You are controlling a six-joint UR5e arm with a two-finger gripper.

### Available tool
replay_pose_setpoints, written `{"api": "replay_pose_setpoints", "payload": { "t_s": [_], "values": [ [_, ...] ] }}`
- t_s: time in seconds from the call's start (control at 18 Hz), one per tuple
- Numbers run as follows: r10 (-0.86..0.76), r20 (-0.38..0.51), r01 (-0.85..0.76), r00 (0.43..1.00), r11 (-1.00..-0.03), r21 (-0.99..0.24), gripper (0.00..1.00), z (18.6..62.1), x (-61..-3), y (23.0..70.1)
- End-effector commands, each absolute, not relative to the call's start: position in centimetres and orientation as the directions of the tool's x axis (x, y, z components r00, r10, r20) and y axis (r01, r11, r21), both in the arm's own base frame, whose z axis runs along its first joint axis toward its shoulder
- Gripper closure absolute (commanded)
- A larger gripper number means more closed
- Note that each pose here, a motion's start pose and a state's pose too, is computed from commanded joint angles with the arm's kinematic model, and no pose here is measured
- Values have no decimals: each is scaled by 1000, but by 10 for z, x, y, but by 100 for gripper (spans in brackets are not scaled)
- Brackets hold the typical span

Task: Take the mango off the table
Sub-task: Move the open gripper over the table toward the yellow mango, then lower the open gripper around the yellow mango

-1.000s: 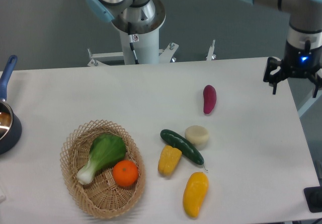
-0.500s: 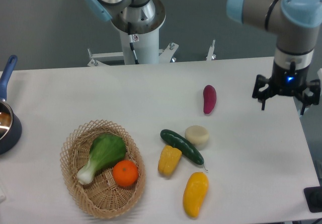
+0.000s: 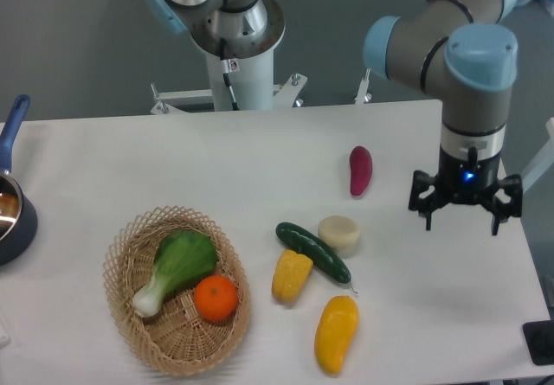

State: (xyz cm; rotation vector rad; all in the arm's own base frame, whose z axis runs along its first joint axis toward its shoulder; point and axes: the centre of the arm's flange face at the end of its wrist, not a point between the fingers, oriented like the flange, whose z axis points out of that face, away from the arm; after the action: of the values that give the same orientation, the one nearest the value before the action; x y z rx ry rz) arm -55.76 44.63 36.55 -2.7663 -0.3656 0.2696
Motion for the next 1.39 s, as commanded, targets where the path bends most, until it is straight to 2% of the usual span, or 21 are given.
{"api": "replay_pose_setpoints", "payload": {
  "t_s": [0.22, 0.5, 0.61, 0.94, 1.39],
  "values": [
    [215, -164, 142, 963, -918, -371, 0, 333, -551, 495],
    [171, -153, 108, 973, -929, -355, 0, 306, -538, 522],
    [129, -138, 74, 982, -935, -348, 0, 292, -519, 550],
    [112, -81, 82, 990, -949, -305, 0, 243, -505, 566],
    [131, -54, 112, 990, -957, -269, 0, 220, -496, 565]
  ]
}}
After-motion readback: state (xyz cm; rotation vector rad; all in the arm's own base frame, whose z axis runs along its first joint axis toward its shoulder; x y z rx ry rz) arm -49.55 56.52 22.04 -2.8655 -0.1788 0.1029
